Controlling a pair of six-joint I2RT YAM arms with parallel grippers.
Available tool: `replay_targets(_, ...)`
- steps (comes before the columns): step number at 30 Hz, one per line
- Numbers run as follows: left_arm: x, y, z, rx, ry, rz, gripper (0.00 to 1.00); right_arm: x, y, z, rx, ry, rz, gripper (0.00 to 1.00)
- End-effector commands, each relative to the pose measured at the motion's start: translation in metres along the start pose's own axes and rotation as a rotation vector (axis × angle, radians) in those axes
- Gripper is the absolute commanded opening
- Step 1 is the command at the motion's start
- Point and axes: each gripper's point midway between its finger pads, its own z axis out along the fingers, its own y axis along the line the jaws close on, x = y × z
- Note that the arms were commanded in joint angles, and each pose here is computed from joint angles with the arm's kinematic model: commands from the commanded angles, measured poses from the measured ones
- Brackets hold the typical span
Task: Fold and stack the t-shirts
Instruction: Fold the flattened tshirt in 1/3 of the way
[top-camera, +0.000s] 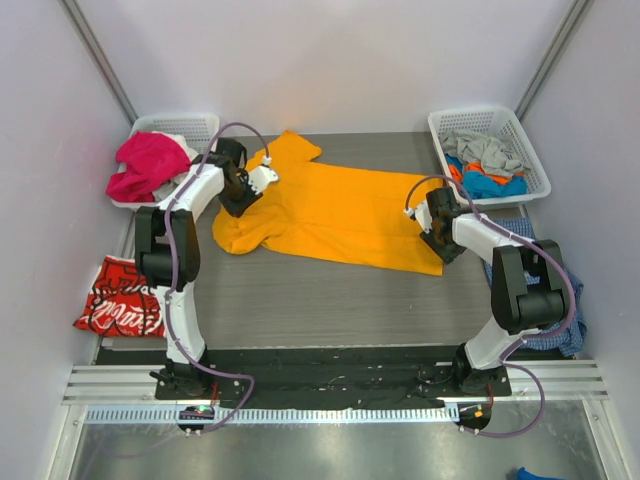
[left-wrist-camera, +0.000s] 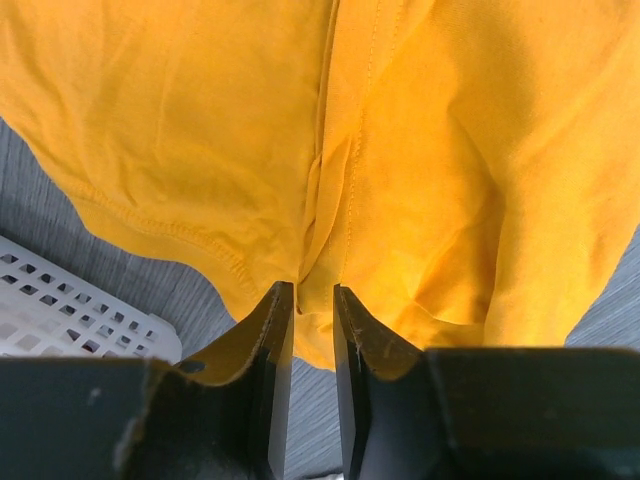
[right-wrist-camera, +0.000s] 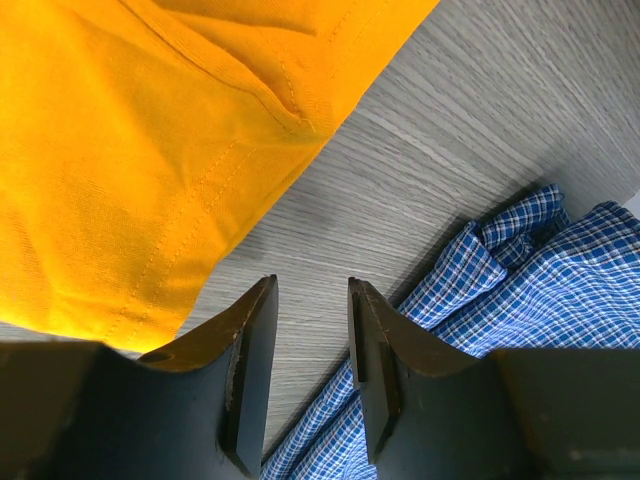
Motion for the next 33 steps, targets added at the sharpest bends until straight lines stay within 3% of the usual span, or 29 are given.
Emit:
replay_targets(1, -0.007, 0.013, 0.0, -0.038, -0.02, 0.015, 0.27, 0.0, -0.002, 0.0, 0.015, -0.01, 0.015, 0.41)
replay_targets(8, -0.005, 0.012, 0.004, -0.027, -0.014, 0.015, 0.2, 0.003, -0.002, -0.001, 0.021, -0.007, 0.015, 0.41)
replay_targets(13, -0.004, 0.012, 0.009, -0.026, -0.006, 0.017, 0.1, 0.002, -0.004, -0.004, 0.03, -0.013, 0.014, 0.41)
replay_targets(20, 0.0, 0.011, 0.014, -0.019, 0.004, 0.014, 0.1, 0.005, -0.004, -0.004, 0.032, -0.011, 0.014, 0.41)
replay_targets(24, 0.002, 0.01, 0.016, -0.016, 0.01, 0.015, 0.0, 0.004, -0.003, -0.002, 0.029, -0.011, 0.018, 0.41)
replay_targets(33, -0.008, 0.028, -0.001, -0.116, -0.029, 0.017, 0.0, 0.005, 0.001, 0.001, 0.017, -0.01, 0.021, 0.41)
